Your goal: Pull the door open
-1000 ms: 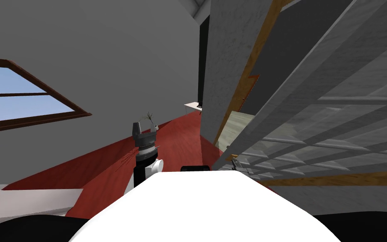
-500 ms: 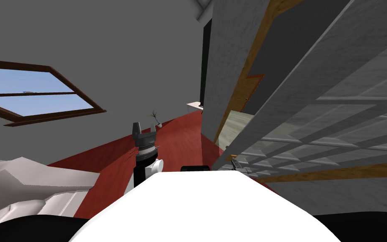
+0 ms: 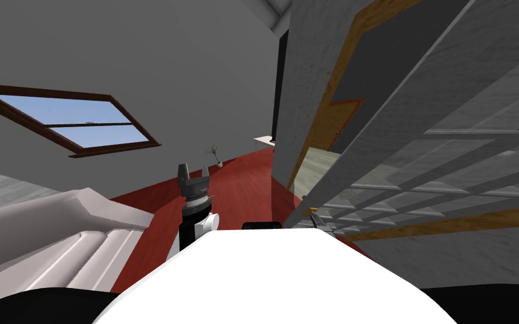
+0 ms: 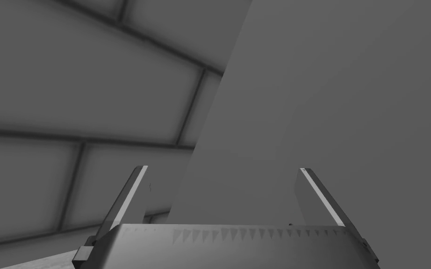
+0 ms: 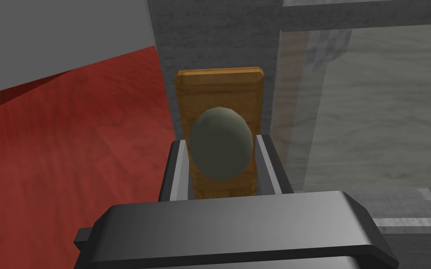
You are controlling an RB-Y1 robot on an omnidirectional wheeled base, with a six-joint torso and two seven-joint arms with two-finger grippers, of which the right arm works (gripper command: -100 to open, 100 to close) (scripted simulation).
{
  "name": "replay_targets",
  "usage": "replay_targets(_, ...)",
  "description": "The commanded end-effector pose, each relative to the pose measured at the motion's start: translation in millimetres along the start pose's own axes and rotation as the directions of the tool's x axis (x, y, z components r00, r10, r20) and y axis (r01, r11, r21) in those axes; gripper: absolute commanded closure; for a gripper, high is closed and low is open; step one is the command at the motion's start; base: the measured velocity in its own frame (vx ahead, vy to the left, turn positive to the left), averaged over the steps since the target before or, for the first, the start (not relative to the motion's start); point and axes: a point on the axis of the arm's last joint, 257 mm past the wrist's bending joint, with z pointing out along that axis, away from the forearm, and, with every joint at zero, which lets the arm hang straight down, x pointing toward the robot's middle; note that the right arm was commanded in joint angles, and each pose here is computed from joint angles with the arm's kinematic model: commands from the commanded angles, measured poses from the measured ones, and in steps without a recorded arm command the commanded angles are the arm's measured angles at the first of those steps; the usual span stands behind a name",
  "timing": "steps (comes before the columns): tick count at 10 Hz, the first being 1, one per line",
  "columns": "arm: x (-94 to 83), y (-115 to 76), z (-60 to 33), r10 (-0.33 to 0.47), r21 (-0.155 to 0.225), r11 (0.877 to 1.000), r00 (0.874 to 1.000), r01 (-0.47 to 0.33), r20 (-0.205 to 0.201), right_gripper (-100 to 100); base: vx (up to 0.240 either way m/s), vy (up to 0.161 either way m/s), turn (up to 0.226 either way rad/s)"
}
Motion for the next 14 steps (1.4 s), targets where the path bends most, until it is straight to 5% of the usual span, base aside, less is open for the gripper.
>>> replay_targets(1, 0.5, 1.4, -2.0, -0.001, 0.011, 1.000, 1.000, 0.001, -0.001, 100, -0.227, -0.032, 0.172)
replay_targets(8, 0.2, 0.7, -1.2, -0.001, 0.041, 0.999, 1.000, 0.001, 0.000, 100, -0.187, -0.034, 0.113)
replay_targets(9, 0.3, 4.1, -6.9, -0.001, 0.023, 1.000, 1.000, 0.001, -0.001, -100, -0.200, 0.035, -0.144)
replay_targets(11, 0.6, 8.1, -13.8, -0.001, 0.006, 1.000, 1.000, 0.001, -0.001, -100, -0.180, 0.082, -0.140)
replay_targets(14, 0.5, 9.2, -0.9, -0.002, -0.003, 1.000, 1.000, 0.002, -0.005, -100, 0.090, 0.016, 0.031)
